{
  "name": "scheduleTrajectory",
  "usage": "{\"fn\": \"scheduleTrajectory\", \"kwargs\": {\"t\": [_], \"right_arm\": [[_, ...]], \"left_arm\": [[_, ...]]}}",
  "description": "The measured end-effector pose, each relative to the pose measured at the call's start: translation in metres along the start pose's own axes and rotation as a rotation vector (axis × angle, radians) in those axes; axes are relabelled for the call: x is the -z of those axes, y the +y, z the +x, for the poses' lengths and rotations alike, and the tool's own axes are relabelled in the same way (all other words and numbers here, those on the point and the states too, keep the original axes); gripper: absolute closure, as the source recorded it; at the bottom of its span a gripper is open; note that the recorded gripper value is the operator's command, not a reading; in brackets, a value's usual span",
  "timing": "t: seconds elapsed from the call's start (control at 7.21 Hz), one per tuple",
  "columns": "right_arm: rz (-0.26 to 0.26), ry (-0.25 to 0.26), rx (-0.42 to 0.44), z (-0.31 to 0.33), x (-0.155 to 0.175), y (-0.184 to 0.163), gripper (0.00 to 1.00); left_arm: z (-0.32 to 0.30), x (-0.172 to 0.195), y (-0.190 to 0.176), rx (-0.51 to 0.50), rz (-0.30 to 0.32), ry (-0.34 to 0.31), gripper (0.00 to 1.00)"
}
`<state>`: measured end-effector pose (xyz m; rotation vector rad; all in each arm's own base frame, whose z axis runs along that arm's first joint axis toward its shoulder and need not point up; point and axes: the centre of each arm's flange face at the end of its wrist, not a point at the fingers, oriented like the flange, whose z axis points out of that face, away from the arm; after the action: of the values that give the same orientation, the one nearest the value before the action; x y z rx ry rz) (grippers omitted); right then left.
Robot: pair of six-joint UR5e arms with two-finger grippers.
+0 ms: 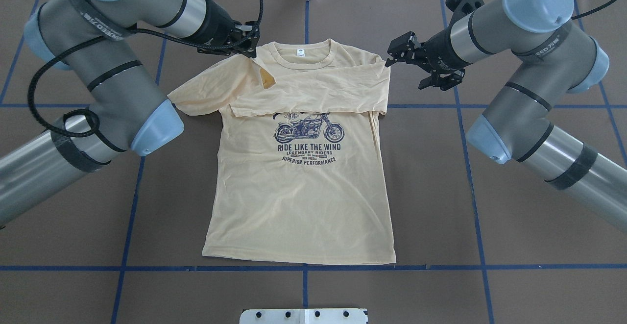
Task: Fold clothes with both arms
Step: 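Fold the held sleeve across the shirt front with the left gripper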
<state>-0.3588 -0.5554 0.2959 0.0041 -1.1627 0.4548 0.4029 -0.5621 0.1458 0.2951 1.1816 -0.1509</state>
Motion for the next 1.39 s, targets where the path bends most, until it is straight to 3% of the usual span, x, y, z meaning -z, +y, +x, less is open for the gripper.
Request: {"fn": "scheduleTrajectory", "kwargs": {"t": [0.83, 1.39], "right_arm": [[0.002, -0.005, 0.003, -0.003, 0.001, 0.0, 0.01], [0.015, -0.005, -0.011, 0.004, 0.011, -0.012, 0.01]], "left_arm": [[0.082, -0.126, -0.006, -0.049, 0.12, 0.011, 1.0], [0.114, -0.172, 0.008, -0.078, 0.139, 0.032, 1.0]]}}
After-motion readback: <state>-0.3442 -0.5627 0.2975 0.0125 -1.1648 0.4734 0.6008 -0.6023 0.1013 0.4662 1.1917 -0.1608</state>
